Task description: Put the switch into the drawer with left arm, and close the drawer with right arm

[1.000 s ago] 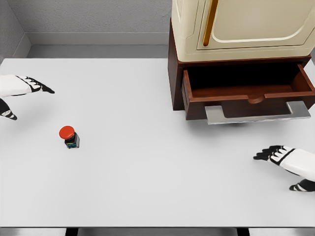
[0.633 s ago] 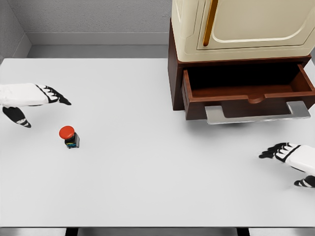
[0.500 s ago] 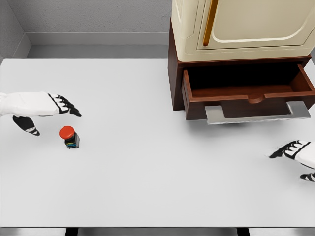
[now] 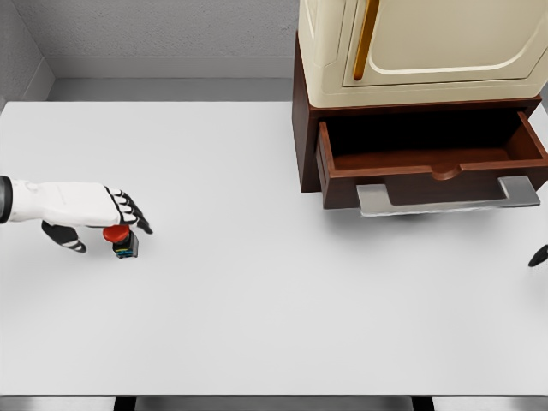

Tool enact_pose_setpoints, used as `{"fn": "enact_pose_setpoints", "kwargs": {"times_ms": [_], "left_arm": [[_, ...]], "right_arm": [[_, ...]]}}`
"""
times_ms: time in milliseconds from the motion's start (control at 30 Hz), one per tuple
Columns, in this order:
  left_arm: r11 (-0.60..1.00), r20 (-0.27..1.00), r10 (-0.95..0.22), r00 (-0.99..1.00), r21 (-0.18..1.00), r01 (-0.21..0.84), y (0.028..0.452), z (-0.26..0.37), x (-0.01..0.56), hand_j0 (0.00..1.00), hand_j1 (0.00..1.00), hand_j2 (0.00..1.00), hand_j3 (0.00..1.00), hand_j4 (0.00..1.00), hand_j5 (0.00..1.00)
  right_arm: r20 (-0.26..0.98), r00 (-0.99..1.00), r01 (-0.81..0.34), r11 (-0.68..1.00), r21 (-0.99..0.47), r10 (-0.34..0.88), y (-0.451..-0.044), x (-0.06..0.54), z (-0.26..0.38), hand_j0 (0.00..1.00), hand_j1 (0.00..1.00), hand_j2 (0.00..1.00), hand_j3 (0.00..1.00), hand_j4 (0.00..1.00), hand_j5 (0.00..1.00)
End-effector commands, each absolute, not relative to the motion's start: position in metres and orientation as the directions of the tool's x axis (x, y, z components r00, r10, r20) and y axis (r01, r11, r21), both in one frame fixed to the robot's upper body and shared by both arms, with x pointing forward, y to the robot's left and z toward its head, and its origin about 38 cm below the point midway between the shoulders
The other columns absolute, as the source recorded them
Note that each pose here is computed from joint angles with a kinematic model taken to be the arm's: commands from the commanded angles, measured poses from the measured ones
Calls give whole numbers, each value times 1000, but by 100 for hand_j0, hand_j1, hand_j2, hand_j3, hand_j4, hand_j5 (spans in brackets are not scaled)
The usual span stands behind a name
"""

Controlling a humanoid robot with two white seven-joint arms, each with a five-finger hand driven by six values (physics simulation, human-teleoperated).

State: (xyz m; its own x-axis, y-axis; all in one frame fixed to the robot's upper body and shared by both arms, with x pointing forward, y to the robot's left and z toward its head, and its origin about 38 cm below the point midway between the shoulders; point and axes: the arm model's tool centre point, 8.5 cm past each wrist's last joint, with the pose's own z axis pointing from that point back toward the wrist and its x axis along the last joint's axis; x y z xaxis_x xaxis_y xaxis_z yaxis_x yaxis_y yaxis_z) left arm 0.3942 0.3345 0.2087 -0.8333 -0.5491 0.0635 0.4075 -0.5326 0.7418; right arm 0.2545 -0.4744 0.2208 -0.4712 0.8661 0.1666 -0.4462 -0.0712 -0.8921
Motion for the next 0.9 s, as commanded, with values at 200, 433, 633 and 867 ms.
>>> {"fn": "enact_pose_setpoints", "kwargs": {"times_ms": [200, 433, 633, 867], "left_arm": [[-533, 76, -524, -848, 748, 396, 323, 207, 391, 84, 84, 84, 84, 84, 84], [-535, 71, -526, -847, 747, 395, 324, 207, 391, 78, 78, 78, 78, 78, 78], [-535, 72, -527, -847, 746, 397, 325, 207, 391, 72, 72, 72, 72, 72, 72], [-536, 70, -528, -846, 746, 396, 326, 208, 391, 53, 53, 53, 53, 53, 53]], "right_arm": [[181, -472, -448, -58, -892, 863, -473, 255, 221, 60, 60, 60, 60, 60, 60], [190, -490, -442, -54, -896, 851, -468, 260, 224, 59, 59, 59, 59, 59, 59], [187, -534, -450, -90, -889, 825, -458, 271, 228, 54, 54, 54, 54, 54, 54], [192, -541, -448, -88, -890, 819, -457, 273, 233, 55, 55, 55, 55, 55, 55]]}}
